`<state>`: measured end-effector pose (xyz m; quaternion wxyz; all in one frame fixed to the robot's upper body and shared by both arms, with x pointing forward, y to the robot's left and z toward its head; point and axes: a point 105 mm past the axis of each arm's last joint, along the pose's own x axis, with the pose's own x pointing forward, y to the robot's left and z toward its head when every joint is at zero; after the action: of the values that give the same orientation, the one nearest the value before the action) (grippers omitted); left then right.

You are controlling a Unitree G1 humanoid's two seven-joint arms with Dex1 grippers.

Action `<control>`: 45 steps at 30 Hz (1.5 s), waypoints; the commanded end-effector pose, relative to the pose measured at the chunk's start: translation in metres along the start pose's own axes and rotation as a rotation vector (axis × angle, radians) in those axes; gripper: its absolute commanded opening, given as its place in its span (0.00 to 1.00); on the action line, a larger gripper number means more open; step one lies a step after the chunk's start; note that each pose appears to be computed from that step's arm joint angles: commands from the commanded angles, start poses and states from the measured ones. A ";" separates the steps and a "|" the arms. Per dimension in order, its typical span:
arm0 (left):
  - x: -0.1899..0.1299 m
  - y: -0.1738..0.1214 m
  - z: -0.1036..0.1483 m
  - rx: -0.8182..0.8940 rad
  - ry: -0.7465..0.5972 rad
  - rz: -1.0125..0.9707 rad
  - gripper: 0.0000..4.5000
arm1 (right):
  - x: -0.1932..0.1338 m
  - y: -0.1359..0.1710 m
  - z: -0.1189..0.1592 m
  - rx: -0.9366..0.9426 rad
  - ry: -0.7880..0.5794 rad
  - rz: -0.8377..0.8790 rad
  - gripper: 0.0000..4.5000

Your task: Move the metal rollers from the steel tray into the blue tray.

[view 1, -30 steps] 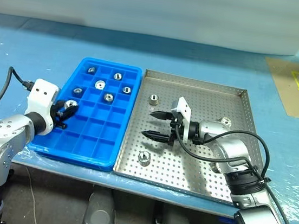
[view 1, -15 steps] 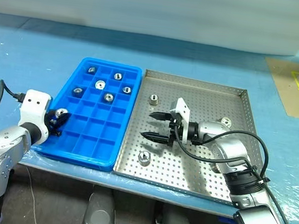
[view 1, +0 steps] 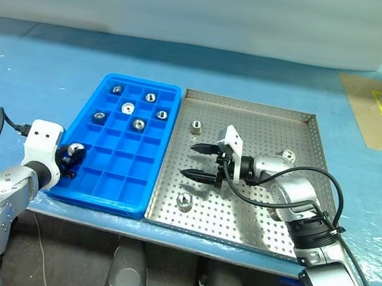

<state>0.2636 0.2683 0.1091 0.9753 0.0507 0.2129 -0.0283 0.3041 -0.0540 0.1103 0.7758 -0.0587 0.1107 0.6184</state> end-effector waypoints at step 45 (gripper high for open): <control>0.005 -0.132 0.086 0.331 -0.289 -0.793 1.00 | -0.045 0.009 0.046 -0.132 -0.175 -0.160 1.00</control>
<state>0.2959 0.1354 0.1642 0.9007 0.1090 0.0875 -0.4113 0.2940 -0.0800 0.1501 0.8187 -0.0591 0.0260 0.5706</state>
